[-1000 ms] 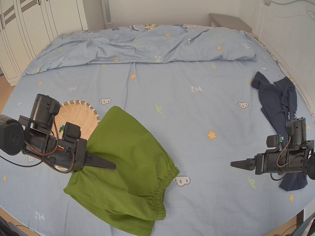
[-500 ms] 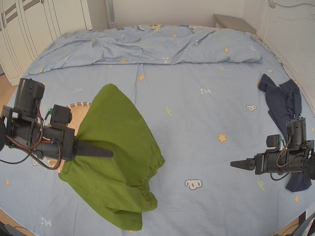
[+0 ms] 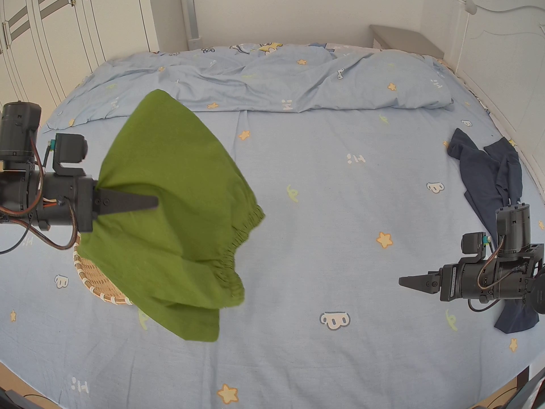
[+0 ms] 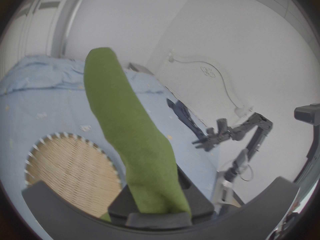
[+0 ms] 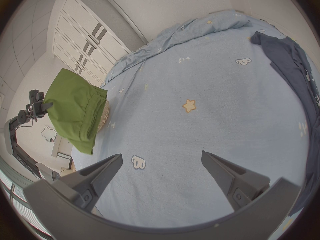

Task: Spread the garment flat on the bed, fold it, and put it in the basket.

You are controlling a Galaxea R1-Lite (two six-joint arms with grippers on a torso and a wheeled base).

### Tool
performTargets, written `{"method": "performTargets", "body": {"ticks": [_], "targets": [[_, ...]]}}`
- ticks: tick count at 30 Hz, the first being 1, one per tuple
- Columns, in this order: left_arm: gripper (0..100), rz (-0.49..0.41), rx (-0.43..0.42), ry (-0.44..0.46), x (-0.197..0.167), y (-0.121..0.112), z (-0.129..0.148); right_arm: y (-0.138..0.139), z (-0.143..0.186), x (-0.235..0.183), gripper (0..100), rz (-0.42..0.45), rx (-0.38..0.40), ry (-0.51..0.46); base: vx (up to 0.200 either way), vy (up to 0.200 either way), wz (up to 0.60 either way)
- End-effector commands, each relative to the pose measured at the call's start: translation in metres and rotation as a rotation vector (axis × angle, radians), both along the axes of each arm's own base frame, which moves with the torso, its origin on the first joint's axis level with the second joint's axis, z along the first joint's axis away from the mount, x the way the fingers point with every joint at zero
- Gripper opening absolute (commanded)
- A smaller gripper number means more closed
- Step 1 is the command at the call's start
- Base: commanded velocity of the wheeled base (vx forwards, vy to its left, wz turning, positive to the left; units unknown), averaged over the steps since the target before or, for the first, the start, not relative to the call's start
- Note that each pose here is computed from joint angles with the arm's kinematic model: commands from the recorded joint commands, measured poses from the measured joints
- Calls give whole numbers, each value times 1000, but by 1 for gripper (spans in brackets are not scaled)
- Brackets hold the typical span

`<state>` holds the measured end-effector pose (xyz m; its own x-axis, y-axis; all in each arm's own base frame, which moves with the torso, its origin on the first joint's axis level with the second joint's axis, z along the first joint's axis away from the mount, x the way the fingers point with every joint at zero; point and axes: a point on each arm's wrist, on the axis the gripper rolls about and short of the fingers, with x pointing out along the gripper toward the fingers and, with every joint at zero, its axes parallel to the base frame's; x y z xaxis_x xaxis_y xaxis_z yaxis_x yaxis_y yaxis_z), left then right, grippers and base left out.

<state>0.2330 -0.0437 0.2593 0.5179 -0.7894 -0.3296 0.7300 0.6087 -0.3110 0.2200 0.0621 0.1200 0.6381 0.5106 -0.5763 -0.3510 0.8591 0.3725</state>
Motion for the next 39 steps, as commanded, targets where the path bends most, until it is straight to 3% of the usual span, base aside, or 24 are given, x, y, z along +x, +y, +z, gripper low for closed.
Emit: {"method": "performTargets", "body": {"ticks": [1, 4, 8, 11, 17, 22, 29, 30, 35, 39], "targets": [[0, 275, 11, -182, 31, 69, -6, 0, -1, 0, 100, -5, 1, -12, 0, 0, 0], [0, 324, -11, -226, 47, 83, -16, 0, -1, 0, 100, -6, 3, -15, 0, 0, 0], [0, 357, -178, -181, 54, 87, -18, -1, 0, 0, 100, -10, 2, -21, 0, 0, 0], [0, 352, -210, -151, 57, 88, -26, -2, 0, 0, 100, -12, 4, -23, 0, 0, 0], [0, 475, -230, 110, 72, 121, -105, -1, 1, -1, 100, -6, 6, -26, 0, 0, 0], [0, 593, -276, 257, 64, 145, -137, 0, 0, -1, 100, -2, 5, -21, 0, 0, 0], [0, 734, -296, 386, 72, 149, -130, 0, 0, -2, 100, -2, 4, -20, 0, 0, 0], [0, 780, -256, 481, 78, 140, -120, 0, 0, -2, 100, -2, 5, -21, 0, 0, 0], [0, 809, -174, 613, 95, 122, -104, 0, 0, -2, 100, 1, 4, -22, 0, 0, 0], [0, 799, -154, 640, 103, 115, -107, 1, -1, -2, 100, 1, 3, -19, 0, 0, 0]]}}
